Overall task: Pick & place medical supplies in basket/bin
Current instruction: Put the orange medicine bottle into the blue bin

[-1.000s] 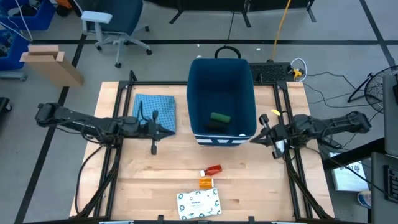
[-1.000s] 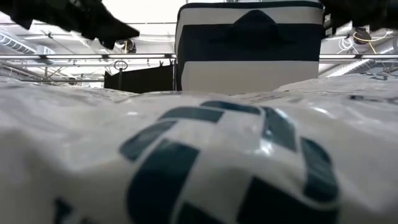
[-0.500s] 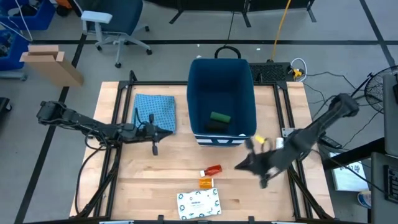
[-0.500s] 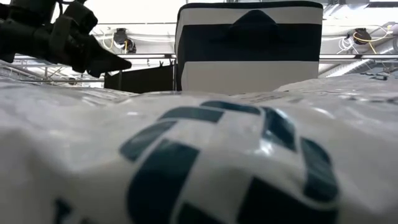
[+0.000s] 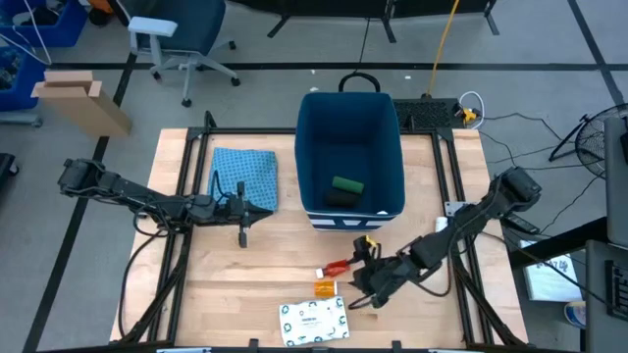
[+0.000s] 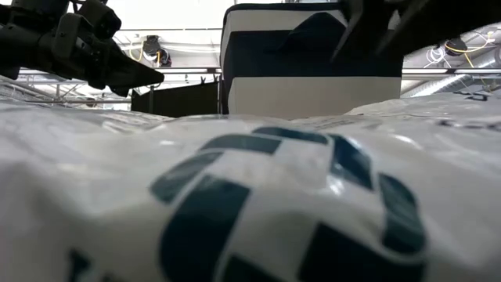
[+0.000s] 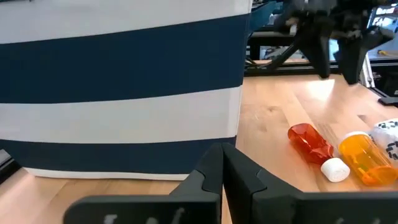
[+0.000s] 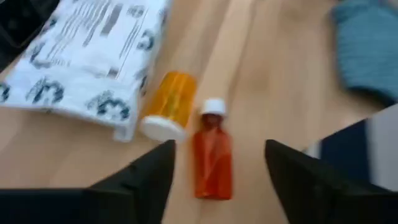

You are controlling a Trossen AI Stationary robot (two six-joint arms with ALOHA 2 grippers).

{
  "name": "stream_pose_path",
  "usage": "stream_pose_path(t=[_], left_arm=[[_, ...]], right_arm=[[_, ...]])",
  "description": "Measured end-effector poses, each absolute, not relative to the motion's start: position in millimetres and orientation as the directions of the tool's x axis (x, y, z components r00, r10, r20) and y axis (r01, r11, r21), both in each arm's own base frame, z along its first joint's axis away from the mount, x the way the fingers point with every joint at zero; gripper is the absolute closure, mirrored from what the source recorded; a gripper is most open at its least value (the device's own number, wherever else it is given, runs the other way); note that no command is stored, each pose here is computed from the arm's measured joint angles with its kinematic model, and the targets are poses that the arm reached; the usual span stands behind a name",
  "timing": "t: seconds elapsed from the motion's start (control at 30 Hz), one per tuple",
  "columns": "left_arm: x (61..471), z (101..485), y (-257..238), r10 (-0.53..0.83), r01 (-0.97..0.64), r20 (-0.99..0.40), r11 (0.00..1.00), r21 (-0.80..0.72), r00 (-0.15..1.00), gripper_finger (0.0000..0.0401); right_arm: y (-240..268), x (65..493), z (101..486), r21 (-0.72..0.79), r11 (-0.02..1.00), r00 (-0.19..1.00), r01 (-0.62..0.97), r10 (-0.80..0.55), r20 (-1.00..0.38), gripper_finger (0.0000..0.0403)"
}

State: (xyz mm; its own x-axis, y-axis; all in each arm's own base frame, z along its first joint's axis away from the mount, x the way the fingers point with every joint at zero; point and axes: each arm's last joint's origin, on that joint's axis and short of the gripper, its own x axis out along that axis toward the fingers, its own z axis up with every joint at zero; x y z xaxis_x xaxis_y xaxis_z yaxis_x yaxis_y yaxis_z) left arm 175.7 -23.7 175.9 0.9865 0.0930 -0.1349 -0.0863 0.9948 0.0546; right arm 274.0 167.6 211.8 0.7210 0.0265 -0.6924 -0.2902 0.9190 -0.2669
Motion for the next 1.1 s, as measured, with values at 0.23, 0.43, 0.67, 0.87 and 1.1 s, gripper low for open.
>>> stream_pose_path(t=[0.23, 0.43, 0.67, 0.87, 1.1], left_arm=[[175.8, 176.0, -23.8, 0.09, -0.083, -0.135, 0.995, 0.058, 0.987, 0.0375], [175.7, 175.7, -23.9, 0.086, -0.078, -0.137, 0.995, 0.058, 0.987, 0.0374], [175.7, 175.1, -23.9, 0.084, -0.076, -0.143, 0.995, 0.059, 0.986, 0.0398], [175.6, 175.0, -24.0, 0.084, -0.076, -0.144, 0.995, 0.059, 0.986, 0.0377], [175.6, 175.1, -24.0, 0.084, -0.076, -0.144, 0.995, 0.058, 0.986, 0.0356]], right_arm=[[146.2, 292.9, 187.4, -0.189, 0.937, 0.66, -0.295, 0.056, -0.749, 0.0105], [139.2, 303.1, 168.9, -0.139, 0.935, 0.607, -0.327, 0.095, -0.789, 0.0114], [124.4, 314.3, 155.1, -0.055, 0.938, 0.557, -0.343, 0.156, -0.816, 0.0117], [118.5, 323.6, 130.5, -0.029, 0.938, 0.516, -0.345, 0.164, -0.841, 0.0118], [116.7, 325.0, 127.2, -0.028, 0.939, 0.511, -0.343, 0.161, -0.844, 0.0161]])
